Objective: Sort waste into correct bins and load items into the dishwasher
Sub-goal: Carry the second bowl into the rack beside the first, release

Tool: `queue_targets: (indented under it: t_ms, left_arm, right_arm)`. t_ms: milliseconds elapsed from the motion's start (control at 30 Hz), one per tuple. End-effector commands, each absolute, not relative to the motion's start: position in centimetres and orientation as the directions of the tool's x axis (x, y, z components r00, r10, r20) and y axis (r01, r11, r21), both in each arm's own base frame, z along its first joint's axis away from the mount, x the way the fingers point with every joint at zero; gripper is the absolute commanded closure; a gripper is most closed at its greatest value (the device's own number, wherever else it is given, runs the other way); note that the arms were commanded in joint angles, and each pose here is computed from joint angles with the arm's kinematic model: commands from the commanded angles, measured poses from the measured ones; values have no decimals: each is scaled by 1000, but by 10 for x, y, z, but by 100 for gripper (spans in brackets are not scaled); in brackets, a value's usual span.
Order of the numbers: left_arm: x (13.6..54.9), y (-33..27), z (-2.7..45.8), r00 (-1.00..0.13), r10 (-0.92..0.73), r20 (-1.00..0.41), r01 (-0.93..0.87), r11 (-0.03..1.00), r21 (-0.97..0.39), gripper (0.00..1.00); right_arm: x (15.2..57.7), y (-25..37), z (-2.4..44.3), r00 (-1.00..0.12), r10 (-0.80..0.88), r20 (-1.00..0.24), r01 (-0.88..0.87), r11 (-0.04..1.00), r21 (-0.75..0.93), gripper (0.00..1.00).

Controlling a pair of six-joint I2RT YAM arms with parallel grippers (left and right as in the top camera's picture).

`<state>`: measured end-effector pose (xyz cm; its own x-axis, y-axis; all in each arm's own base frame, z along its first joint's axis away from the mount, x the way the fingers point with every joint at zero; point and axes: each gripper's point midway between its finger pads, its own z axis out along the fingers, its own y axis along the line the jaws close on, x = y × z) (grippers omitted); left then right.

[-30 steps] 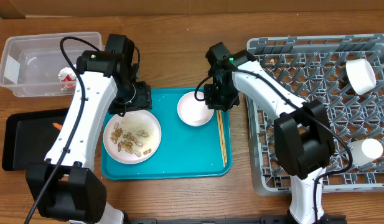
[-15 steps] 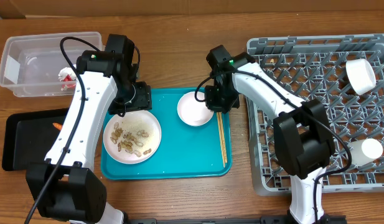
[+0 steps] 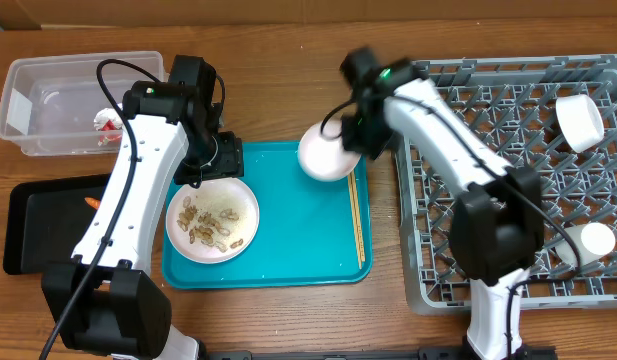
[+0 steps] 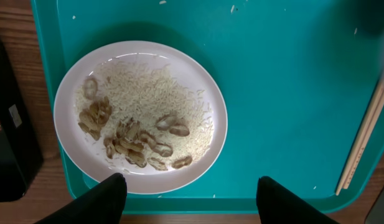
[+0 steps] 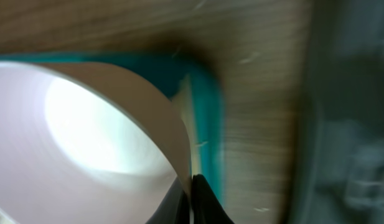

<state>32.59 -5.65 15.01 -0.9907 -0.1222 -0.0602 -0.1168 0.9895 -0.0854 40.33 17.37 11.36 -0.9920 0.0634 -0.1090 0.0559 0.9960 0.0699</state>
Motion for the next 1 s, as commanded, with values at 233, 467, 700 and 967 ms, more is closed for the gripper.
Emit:
queue_targets:
  t_ms: [233,467,700,967]
  left_arm:
    - [332,-56,164,-984,-137,-112,-126,987,-104,31]
    - [333,-56,164,-984,-137,-116,-125,987,-105,31]
    - [334,-56,164,-983,-137,-122,-125,987,-106,31]
    - [334,-56,164,-983,-137,-122,-125,987,-106,31]
  right_arm:
    - [420,-44,311,-688,149,-710,590,684,-428,96]
    - [391,-127,315,-464,215,-860,867,311,-390,96]
    - [386,-153,260,-535,170,-828,839,220,-497,96]
    - [381,-144,186,-624,203,-755,773,300,-559,96]
